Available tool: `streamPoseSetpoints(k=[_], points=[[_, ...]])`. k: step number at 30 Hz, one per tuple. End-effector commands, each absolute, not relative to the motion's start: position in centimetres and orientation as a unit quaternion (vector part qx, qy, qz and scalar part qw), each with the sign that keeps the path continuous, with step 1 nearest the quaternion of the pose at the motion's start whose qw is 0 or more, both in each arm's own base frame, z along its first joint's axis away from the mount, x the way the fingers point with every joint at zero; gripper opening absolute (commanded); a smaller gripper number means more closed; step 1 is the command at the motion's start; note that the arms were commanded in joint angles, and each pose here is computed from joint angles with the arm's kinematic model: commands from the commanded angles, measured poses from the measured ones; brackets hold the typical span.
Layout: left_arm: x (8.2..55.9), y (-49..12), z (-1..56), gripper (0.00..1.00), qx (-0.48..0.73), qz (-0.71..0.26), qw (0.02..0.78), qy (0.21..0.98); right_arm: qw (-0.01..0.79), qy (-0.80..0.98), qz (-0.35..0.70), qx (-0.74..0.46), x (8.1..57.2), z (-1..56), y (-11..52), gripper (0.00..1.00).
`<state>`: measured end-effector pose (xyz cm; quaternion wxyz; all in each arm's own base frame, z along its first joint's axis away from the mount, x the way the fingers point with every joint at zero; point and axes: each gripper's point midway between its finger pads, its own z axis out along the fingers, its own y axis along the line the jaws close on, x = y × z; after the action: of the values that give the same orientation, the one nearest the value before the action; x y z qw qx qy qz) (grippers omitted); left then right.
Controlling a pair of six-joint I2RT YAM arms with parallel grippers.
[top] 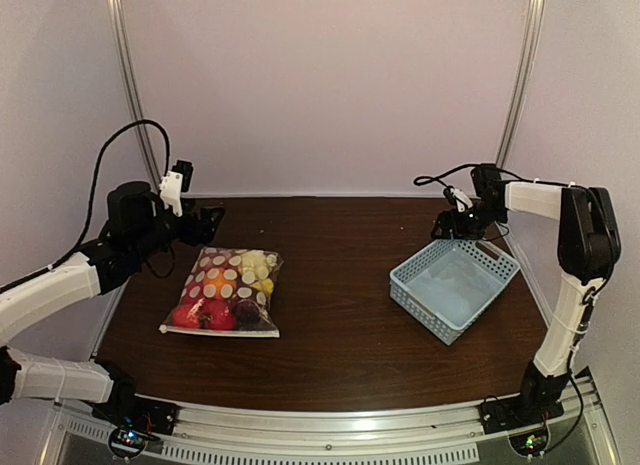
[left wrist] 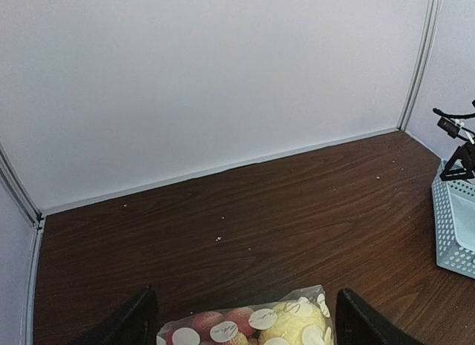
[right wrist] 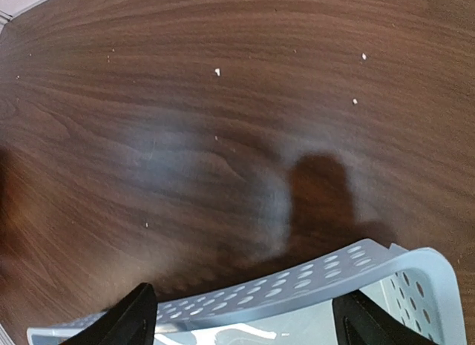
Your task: Open the zip-top bag and remove the fake food
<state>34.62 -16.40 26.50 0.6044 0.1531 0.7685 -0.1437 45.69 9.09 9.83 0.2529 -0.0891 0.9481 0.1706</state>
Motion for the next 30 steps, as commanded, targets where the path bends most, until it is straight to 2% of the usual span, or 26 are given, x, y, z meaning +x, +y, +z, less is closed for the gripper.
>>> streamPoseSetpoints(k=[1, 4, 9, 15, 21, 26, 30], points=[[34.6, -17.6, 27.8, 0.83, 0.173, -0.166, 0.612, 0.753, 0.254, 0.938, 0.190, -0.138, 47.6, 9.9, 12.3, 0.81], [34.6, -17.7, 27.7, 0.83, 0.176, -0.169, 0.610, 0.754, 0.260, 0.931, 0.170, -0.193, 48.2, 9.7, 15.1, 0.78], [34.7, -17.9, 27.2, 0.82, 0.182, -0.166, 0.606, 0.756, 0.258, 0.918, 0.163, -0.252, 47.8, 9.7, 19.3, 0.68], [34.7, -18.2, 26.9, 0.81, 0.193, -0.167, 0.602, 0.756, 0.264, 0.916, 0.170, -0.249, 47.2, 11.5, 19.6, 0.74], [34.3, -18.9, 26.8, 0.79, 0.224, -0.170, 0.594, 0.753, 0.270, 0.894, 0.219, -0.285, 43.3, 16.5, 20.4, 0.78], [33.2, -18.9, 25.0, 0.72, 0.220, -0.169, 0.507, 0.816, 0.290, 0.862, 0.241, -0.340, 38.5, 19.3, 20.6, 0.79], [30.3, -18.2, 22.7, 0.73, 0.235, -0.174, 0.445, 0.847, 0.318, 0.826, 0.227, -0.407, 34.8, 19.2, 20.8, 0.77]])
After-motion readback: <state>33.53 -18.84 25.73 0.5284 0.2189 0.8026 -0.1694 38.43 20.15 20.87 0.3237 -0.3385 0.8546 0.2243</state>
